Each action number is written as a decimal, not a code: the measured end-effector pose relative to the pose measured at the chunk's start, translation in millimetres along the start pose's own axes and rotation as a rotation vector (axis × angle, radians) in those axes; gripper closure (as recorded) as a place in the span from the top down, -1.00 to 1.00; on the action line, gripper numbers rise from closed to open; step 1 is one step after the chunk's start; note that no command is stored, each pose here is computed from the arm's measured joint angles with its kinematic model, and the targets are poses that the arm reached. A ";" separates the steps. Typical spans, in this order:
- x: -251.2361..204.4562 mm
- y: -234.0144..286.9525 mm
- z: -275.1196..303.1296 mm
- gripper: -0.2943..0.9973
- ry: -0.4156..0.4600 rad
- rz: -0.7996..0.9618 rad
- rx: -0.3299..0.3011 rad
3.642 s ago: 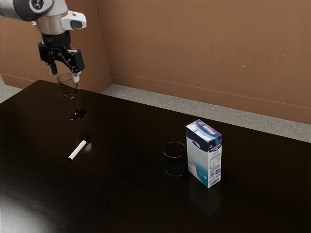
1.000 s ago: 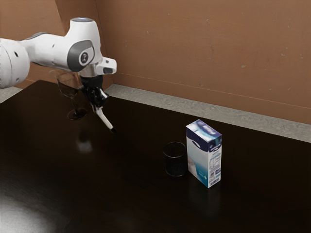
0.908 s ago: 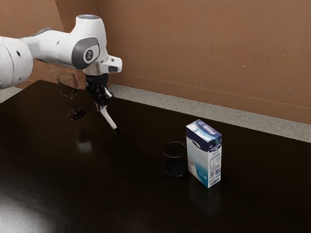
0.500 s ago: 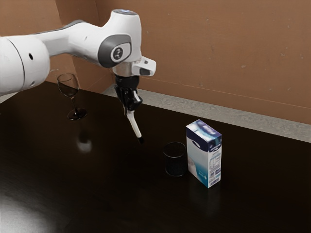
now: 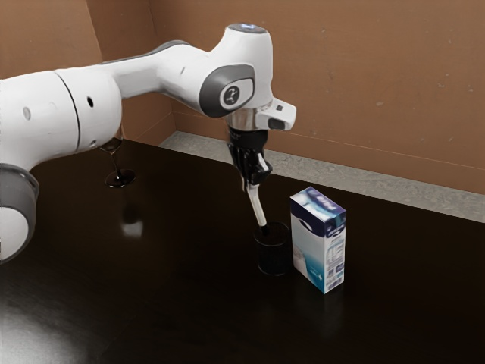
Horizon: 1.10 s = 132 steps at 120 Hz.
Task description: Put the marker into the pen holder.
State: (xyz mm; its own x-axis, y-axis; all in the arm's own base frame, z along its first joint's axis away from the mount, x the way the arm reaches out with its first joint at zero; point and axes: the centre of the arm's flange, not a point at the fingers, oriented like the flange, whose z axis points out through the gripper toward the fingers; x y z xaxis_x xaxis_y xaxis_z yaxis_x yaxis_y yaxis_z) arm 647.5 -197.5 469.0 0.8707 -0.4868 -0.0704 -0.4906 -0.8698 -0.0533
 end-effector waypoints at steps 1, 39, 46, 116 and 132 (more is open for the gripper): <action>0.2 0.2 0.3 -0.67 0.000 0.000 0.000; 17.5 -0.6 9.4 -0.67 0.022 -0.017 0.008; 18.7 0.0 10.9 -0.67 0.023 -0.019 0.009; -251.9 -202.9 -144.4 0.41 0.031 -0.490 0.034; -367.1 -318.1 -102.4 0.47 -0.052 -0.798 -0.010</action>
State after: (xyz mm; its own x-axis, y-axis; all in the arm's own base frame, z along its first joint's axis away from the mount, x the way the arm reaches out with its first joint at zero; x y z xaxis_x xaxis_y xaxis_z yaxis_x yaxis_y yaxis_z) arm 487.5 249.6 613.9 0.9559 0.2871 -0.0612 0.2805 -0.9548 -0.0980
